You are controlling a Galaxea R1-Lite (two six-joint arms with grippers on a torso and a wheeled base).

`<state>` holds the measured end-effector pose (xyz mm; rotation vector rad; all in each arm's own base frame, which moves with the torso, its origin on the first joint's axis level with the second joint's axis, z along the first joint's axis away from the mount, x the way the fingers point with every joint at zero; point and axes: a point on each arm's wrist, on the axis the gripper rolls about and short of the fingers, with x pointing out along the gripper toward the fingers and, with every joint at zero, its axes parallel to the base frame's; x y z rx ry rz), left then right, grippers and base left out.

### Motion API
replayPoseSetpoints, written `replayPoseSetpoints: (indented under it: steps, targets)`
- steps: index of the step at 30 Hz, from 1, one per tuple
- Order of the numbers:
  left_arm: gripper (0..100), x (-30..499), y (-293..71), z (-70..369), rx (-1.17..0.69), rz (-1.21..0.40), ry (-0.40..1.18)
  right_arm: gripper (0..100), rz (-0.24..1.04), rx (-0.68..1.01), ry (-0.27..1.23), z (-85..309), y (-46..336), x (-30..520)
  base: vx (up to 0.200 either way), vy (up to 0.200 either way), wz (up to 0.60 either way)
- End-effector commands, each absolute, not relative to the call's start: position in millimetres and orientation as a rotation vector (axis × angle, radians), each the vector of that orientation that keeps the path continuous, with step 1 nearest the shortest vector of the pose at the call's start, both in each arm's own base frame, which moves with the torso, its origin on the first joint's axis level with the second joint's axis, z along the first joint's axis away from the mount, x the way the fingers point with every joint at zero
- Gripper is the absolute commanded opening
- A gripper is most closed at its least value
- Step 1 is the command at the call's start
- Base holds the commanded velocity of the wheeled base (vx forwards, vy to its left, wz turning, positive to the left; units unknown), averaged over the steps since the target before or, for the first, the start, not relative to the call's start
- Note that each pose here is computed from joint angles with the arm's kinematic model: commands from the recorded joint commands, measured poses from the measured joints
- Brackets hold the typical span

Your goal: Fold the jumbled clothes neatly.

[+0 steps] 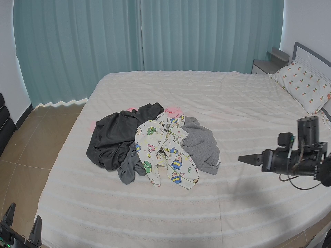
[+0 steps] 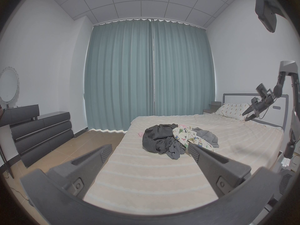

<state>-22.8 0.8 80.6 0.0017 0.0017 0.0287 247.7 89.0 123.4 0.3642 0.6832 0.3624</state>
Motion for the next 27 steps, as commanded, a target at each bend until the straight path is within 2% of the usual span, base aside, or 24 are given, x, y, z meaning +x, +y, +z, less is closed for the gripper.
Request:
replayPoseSetpoints:
  steps: [1, 9, 19, 27]
  targets:
    - [100, -22.7, 0.8, 75.8, -0.003, 0.029, 0.003, 100, 0.257, 0.405, 0.786, -3.0, 180.8, 340.5, 0.000, 0.000, 0.00]
    - [100, -22.7, 0.8, 75.8, -0.003, 0.029, 0.003, 100, 0.255, 0.395, 0.792, -26.3, 197.4, 355.2, 0.000, 0.000, 0.00]
    - [100, -22.7, 0.8, 75.8, -0.005, 0.029, 0.003, 100, 0.216, 0.406, 0.788, -28.6, 196.9, 386.0, 0.000, 0.000, 0.00]
    - [100, -22.7, 0.8, 75.8, -0.005, 0.029, 0.003, 100, 0.221, 0.381, 0.816, -52.0, 204.6, 390.6, 0.000, 0.000, 0.00]
